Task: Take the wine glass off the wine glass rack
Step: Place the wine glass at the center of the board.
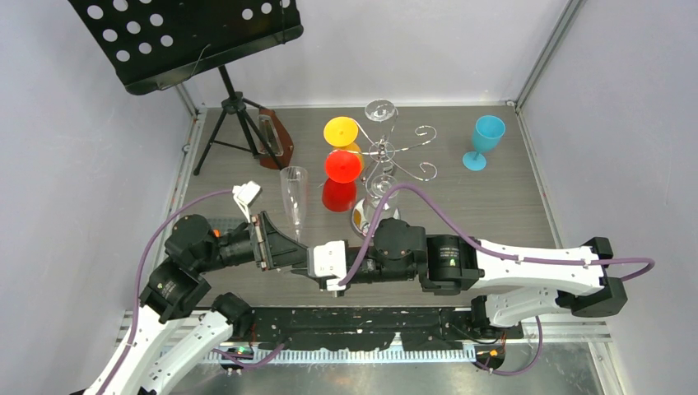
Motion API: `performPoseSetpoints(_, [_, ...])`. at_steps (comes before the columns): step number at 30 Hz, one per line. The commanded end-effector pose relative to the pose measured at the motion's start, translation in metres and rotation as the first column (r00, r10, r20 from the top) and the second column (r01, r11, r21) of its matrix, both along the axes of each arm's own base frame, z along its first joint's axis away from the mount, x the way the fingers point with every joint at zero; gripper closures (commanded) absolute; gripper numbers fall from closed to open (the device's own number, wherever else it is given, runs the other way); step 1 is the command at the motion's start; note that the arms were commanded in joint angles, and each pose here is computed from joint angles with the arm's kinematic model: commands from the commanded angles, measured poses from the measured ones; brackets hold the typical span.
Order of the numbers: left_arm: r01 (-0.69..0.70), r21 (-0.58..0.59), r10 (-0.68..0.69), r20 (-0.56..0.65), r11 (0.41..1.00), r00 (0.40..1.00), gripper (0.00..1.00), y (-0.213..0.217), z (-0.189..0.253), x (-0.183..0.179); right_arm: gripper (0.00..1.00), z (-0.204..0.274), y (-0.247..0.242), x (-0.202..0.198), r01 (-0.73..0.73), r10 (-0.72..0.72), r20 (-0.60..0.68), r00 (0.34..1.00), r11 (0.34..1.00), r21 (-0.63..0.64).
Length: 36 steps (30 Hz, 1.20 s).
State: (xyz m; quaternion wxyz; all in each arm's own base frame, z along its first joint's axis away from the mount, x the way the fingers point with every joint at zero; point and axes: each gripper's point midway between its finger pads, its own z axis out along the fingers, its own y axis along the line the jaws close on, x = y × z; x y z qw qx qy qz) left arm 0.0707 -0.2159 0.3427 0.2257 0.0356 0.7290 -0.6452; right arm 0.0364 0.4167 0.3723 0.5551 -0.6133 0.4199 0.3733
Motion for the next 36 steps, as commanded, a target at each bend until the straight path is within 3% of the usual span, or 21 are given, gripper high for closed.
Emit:
performPoseSetpoints(1, [0.038,-0.039,-0.035,0.073,0.999,0.997,0.61,0.000,0.017,-0.006,0.94,0.014,-0.001,0.006,0.038,-0.039,0.024,0.999,0.998,0.057])
performPoseSetpoints(7, [0.047,-0.031,-0.045,0.083,0.998,0.996,0.99,-0.001,0.017,-0.006,0.94,0.011,-0.005,0.006,0.041,-0.042,0.016,0.999,0.998,0.051])
performPoseSetpoints(8, [0.047,-0.029,-0.044,0.083,0.998,0.996,1.00,-0.001,0.016,-0.006,0.94,0.011,-0.006,0.006,0.043,-0.043,0.016,0.999,0.998,0.053])
performPoseSetpoints(12, [0.039,-0.019,-0.037,0.096,0.999,0.995,1.00,0.001,0.014,-0.007,0.94,0.010,-0.009,0.005,0.042,-0.043,0.006,0.999,0.998,0.051])
performPoseSetpoints(14, [0.036,-0.013,-0.034,0.101,0.999,0.994,1.00,0.002,0.013,-0.007,0.89,0.010,-0.010,0.005,0.043,-0.043,-0.003,0.999,0.998,0.049])
performPoseSetpoints(19, [0.030,0.020,-0.032,0.119,0.999,0.992,1.00,0.004,0.007,-0.007,0.57,0.015,-0.019,0.002,0.036,-0.034,-0.024,0.999,0.998,0.052])
performPoseSetpoints(23, [0.014,0.083,-0.026,0.153,0.996,0.988,1.00,0.010,-0.003,-0.009,0.45,0.022,-0.030,0.002,0.051,-0.049,-0.040,0.998,0.997,0.053])
performPoseSetpoints(29, [0.010,0.203,-0.052,0.203,0.979,0.978,1.00,0.019,-0.026,-0.012,0.41,0.035,-0.046,0.022,0.180,-0.175,-0.077,0.982,0.982,0.060])
performPoseSetpoints(36, [0.054,0.326,-0.150,0.278,0.944,0.949,1.00,0.027,-0.052,-0.017,0.40,0.037,-0.047,0.038,0.240,-0.243,-0.109,0.964,0.970,-0.040])
